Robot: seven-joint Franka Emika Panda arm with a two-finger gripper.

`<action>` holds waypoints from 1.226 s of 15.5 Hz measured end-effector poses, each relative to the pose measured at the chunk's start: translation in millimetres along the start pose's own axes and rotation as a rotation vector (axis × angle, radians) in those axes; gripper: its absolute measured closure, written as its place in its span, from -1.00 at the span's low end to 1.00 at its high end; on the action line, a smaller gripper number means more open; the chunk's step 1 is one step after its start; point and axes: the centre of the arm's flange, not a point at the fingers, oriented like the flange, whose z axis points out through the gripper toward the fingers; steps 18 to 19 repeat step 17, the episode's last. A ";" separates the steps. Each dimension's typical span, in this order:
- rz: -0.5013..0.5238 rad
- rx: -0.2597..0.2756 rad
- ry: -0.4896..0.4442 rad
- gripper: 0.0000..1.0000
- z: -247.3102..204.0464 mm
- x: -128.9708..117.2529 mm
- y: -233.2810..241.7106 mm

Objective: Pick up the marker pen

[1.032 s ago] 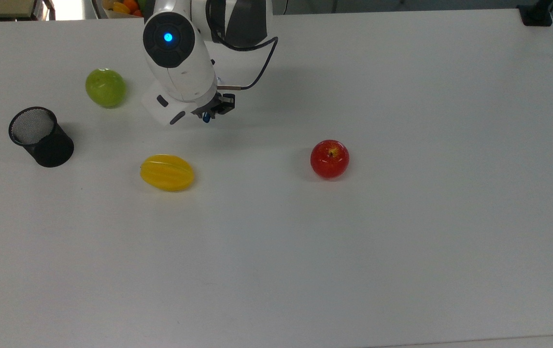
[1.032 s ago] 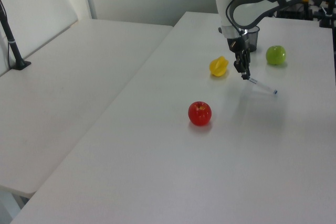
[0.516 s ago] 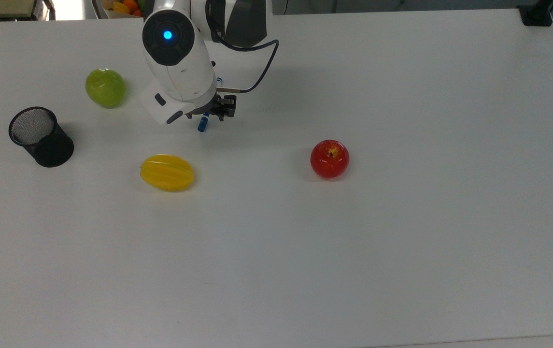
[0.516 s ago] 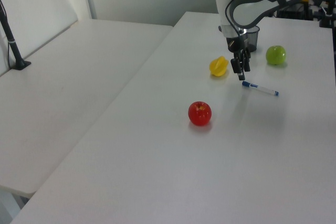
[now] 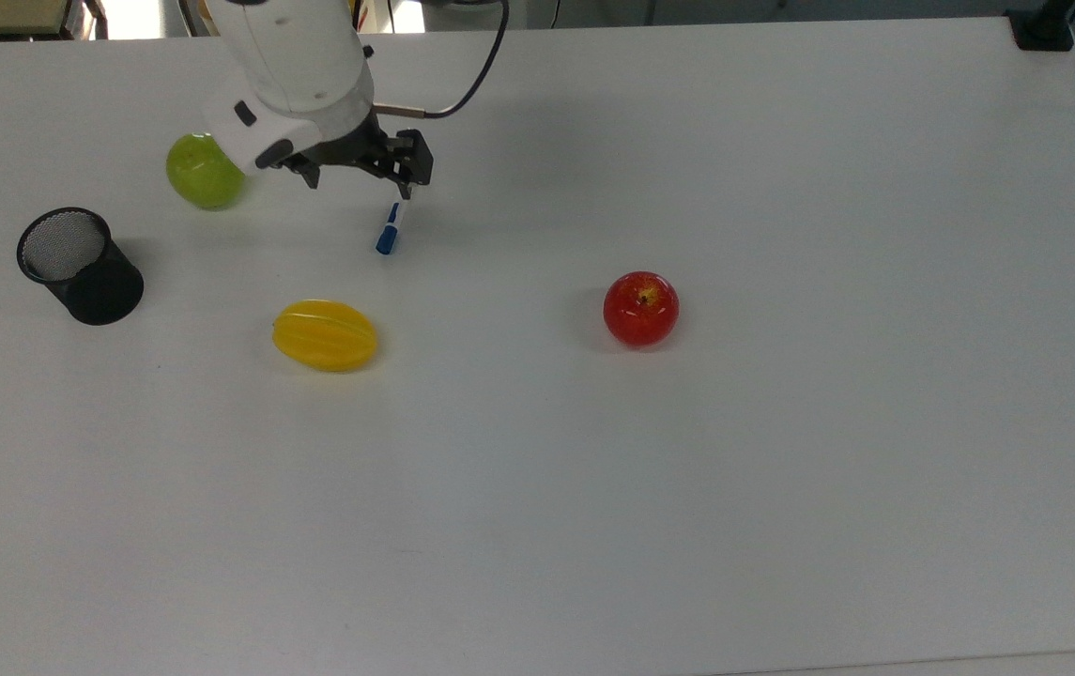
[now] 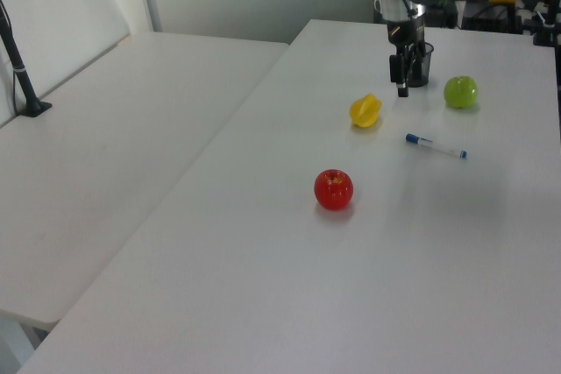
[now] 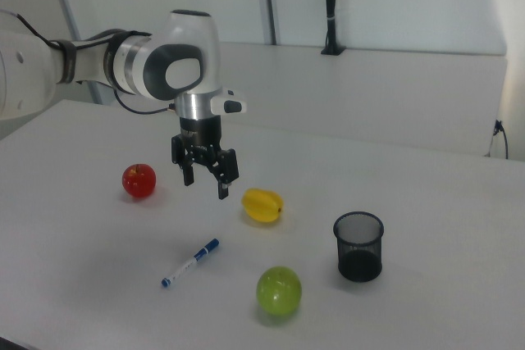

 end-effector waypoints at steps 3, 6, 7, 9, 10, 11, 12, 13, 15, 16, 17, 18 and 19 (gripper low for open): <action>0.025 0.015 0.006 -1.00 -35.5 -21.7 17.7; 0.054 0.030 0.022 -1.00 -69.3 -44.8 37.2; 0.066 0.036 0.025 -1.00 -79.6 -53.4 44.9; 0.087 0.045 0.027 -1.00 -95.3 -68.1 58.2; 0.094 0.048 0.031 -1.00 -101.8 -74.0 62.6; 0.098 0.050 0.037 -1.00 -107.3 -78.4 65.2; 0.100 0.051 0.042 -1.00 -110.4 -80.6 66.7; 0.102 0.052 0.045 -1.00 -112.0 -81.7 67.8; 0.102 0.052 0.044 -1.00 -111.5 -81.8 67.9; 0.102 0.052 0.043 -1.00 -111.0 -81.8 67.9; 0.103 0.052 0.042 -1.00 -110.7 -81.8 67.9; 0.103 0.052 0.042 -1.00 -110.7 -81.8 67.9; 0.103 0.052 0.042 -1.00 -110.7 -81.8 67.9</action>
